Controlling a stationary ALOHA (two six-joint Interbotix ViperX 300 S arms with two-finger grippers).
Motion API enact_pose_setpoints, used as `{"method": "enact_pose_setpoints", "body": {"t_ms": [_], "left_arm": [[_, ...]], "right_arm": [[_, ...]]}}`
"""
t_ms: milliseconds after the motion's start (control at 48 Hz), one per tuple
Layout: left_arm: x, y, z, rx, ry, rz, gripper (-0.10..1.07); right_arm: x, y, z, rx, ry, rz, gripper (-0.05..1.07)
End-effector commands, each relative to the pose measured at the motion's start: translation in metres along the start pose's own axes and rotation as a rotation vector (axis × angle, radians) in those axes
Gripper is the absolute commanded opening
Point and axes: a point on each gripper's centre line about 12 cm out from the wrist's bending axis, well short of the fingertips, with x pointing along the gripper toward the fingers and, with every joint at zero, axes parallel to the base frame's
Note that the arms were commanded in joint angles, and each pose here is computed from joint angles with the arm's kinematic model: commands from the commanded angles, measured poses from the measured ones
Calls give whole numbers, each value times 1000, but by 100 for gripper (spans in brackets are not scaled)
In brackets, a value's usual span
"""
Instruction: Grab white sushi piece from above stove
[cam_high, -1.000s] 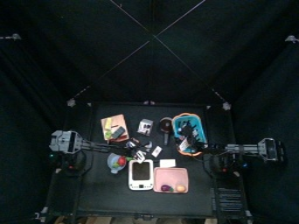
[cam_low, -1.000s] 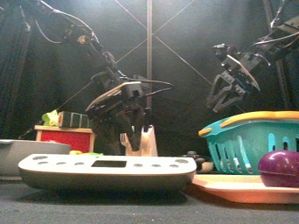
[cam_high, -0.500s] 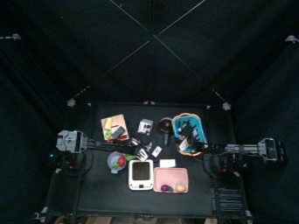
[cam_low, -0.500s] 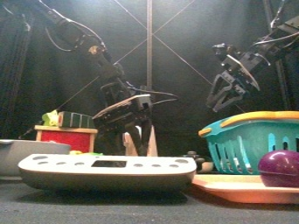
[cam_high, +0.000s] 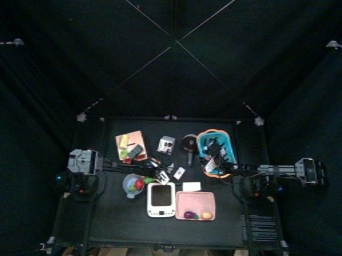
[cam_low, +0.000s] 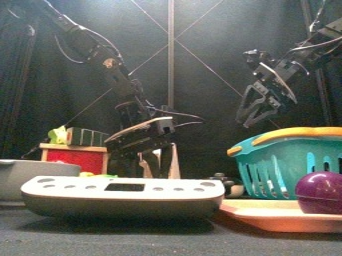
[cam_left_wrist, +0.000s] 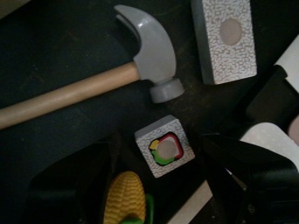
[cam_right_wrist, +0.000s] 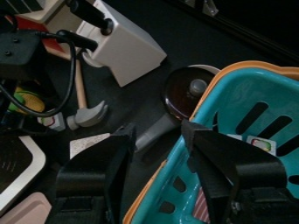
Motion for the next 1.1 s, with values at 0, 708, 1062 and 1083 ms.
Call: {"method": "enact_pose_setpoints", "body": {"t_ms": [0, 708, 1062, 1083], "left_arm": [[-7, -5, 9, -8, -25, -21, 93], [-49, -9, 25, 51, -131, -68, 66], [-81, -19, 34, 232, -256, -80, 65], [-85, -20, 35, 251, -271, -81, 65]], "right_arm": [[-3, 3, 9, 9, -24, 11, 83], [-3, 1, 9, 15, -24, 8, 83], [-18, 9, 27, 38, -86, 59, 83], [-19, 9, 29, 40, -90, 63, 83]]}}
